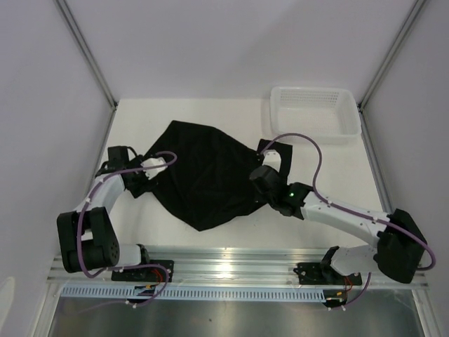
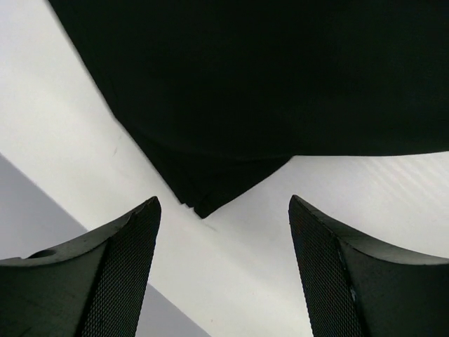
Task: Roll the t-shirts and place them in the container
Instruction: Flatten the tshirt
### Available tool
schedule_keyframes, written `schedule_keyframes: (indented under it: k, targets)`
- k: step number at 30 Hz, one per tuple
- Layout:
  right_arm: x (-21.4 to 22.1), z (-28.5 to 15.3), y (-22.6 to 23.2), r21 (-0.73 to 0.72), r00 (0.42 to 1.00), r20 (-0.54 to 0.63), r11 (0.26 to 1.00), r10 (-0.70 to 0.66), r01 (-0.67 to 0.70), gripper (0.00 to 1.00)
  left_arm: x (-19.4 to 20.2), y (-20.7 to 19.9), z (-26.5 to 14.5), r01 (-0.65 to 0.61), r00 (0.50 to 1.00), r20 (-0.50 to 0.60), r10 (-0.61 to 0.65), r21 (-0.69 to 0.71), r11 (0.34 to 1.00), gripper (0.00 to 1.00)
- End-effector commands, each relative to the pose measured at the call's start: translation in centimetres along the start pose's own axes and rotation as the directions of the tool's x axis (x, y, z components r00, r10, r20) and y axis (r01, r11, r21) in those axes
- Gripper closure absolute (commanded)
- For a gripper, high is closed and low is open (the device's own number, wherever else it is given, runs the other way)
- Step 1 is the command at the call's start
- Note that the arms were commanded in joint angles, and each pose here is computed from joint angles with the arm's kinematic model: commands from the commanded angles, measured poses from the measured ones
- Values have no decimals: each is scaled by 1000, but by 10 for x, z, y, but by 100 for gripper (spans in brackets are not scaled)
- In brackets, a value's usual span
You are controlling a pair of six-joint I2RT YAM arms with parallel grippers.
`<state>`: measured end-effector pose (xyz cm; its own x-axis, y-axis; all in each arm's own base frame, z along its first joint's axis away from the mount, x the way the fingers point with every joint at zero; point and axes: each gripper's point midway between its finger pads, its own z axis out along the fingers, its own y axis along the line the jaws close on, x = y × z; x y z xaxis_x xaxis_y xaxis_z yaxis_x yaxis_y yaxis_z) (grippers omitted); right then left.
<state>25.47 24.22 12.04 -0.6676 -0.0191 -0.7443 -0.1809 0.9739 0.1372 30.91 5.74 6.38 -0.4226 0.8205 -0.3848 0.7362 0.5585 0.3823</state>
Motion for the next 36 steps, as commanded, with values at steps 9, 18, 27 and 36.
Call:
schedule_keyframes:
  k: [9,18,27,36]
  targets:
    - [-17,-63,-94,129,971,160,971,179,-200,100,-29,-20,-17,-260,959,130,253,39,965,29]
    - [-13,-64,-101,76,954,172,962,245,-261,100,-28,-83,-12,-484,869,194,455,144,863,25]
    - [-12,-62,-101,79,955,170,963,242,-258,100,-10,-75,18,-491,871,80,485,184,852,32]
    - [-16,-64,-107,85,951,178,959,254,-272,100,0,-77,27,-415,906,24,422,236,879,99]
